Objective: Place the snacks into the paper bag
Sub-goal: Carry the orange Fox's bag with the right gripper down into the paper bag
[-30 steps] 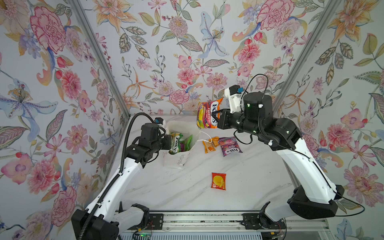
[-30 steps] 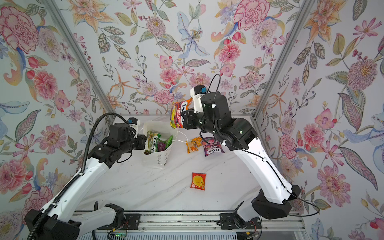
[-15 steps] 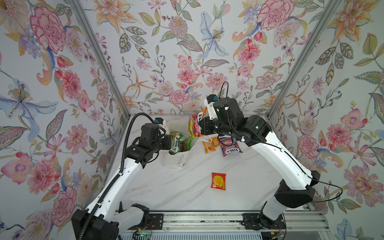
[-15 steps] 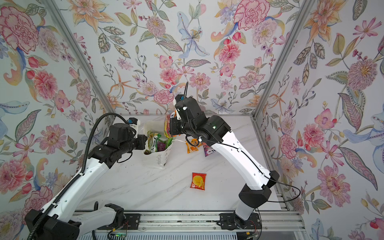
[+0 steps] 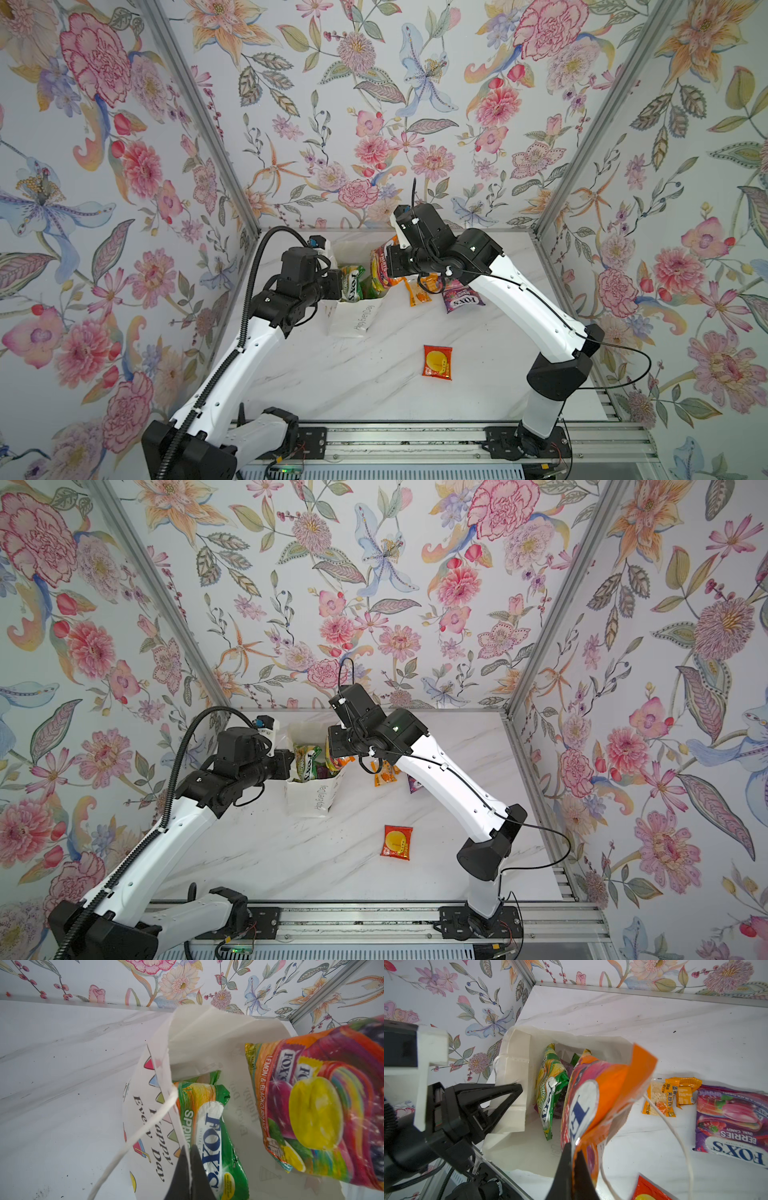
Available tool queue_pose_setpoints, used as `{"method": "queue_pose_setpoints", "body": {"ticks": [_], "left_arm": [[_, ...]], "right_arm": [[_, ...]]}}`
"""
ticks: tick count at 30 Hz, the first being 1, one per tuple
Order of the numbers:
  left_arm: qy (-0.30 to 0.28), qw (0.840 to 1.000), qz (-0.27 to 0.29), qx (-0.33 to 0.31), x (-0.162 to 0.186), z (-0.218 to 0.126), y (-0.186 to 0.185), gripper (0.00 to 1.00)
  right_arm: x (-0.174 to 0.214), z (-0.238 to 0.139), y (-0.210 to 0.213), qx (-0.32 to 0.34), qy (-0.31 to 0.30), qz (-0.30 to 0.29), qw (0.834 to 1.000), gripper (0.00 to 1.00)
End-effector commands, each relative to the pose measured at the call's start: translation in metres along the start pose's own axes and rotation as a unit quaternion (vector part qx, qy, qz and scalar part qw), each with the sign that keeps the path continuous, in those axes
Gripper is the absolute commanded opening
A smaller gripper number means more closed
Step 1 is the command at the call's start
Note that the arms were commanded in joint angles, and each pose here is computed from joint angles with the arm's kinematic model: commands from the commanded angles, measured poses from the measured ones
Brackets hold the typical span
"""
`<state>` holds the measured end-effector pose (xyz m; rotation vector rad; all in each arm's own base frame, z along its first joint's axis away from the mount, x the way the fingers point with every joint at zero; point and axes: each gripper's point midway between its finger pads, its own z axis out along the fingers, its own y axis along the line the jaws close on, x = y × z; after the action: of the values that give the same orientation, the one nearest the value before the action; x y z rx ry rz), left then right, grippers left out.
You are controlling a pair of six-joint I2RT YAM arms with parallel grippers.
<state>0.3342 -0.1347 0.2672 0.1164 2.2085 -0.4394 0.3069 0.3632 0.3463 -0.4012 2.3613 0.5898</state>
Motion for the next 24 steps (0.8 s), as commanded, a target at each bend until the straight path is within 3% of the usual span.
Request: {"method": "queue_pose_setpoints", "body": {"ticks": [1, 24], "left_arm": [[-0.052, 0.998, 0.006, 0.028, -0.025, -0.013, -0.011, 0.0], [-0.051, 0.997, 0.008, 0.052, -0.026, -0.011, -0.02, 0.0]], "right_arm": [[-0.005, -0.005, 0.004, 0.0, -0.007, 0.002, 1.0, 0.0], [0.001, 0.047, -0.01, 0.058, 0.029, -0.014, 0.998, 0.0]]}}
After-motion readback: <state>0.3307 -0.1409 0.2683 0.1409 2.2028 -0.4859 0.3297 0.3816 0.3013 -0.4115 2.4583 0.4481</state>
